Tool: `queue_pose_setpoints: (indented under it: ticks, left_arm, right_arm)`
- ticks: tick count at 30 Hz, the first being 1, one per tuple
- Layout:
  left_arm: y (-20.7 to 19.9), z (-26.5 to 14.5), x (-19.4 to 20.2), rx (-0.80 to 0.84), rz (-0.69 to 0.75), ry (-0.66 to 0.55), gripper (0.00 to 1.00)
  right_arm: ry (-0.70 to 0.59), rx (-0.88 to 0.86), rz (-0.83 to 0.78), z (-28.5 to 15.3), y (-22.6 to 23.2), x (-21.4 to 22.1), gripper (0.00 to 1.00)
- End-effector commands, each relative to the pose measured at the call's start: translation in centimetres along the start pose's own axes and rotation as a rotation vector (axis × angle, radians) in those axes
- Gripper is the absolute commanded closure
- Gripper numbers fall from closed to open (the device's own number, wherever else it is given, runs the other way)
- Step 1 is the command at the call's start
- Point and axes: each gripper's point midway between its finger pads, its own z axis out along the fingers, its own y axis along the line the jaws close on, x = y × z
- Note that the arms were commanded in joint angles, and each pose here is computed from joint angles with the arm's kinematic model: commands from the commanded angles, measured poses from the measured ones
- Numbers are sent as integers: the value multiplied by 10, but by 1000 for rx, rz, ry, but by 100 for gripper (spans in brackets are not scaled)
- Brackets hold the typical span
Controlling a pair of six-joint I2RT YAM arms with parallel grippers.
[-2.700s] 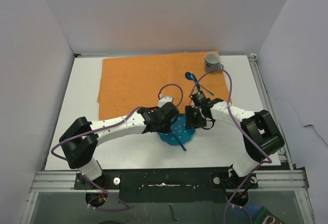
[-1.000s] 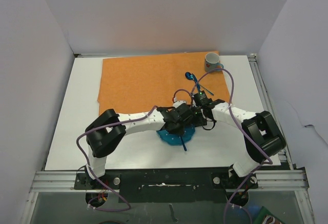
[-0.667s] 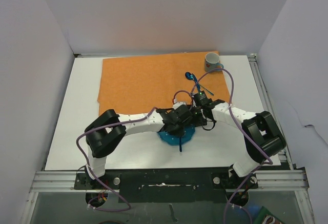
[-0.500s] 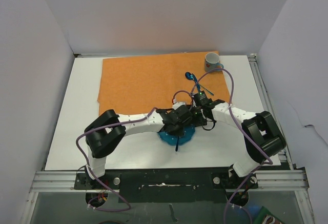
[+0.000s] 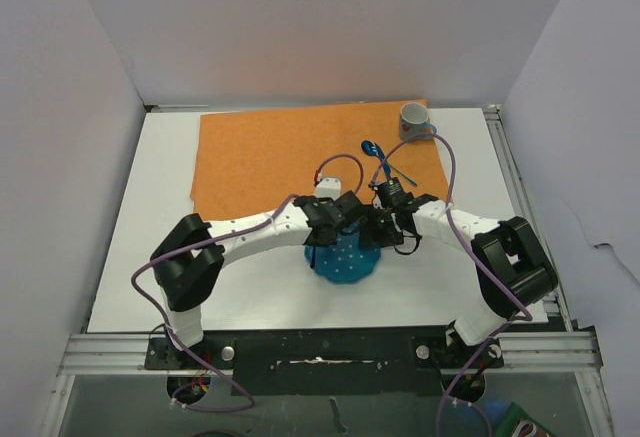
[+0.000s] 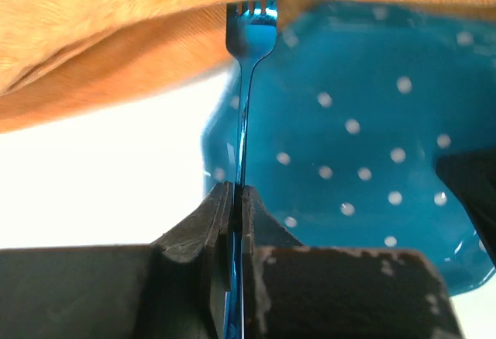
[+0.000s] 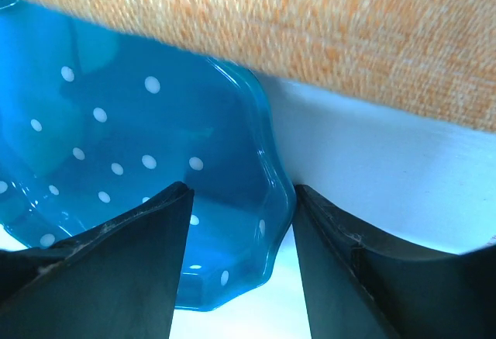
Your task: Set the dinner table for one person
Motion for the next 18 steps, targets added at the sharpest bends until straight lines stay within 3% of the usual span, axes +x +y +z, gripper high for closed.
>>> queue_pose_setpoints:
  ticks: [1, 18]
  left_arm:
    - [42, -34, -68, -46, -90, -154, 100]
    - [96, -73, -111, 55, -214, -180, 100]
  right_arm:
    - [68, 63, -18, 9, -16, 23, 45]
    - [71, 58, -23, 10, -14, 21, 45]
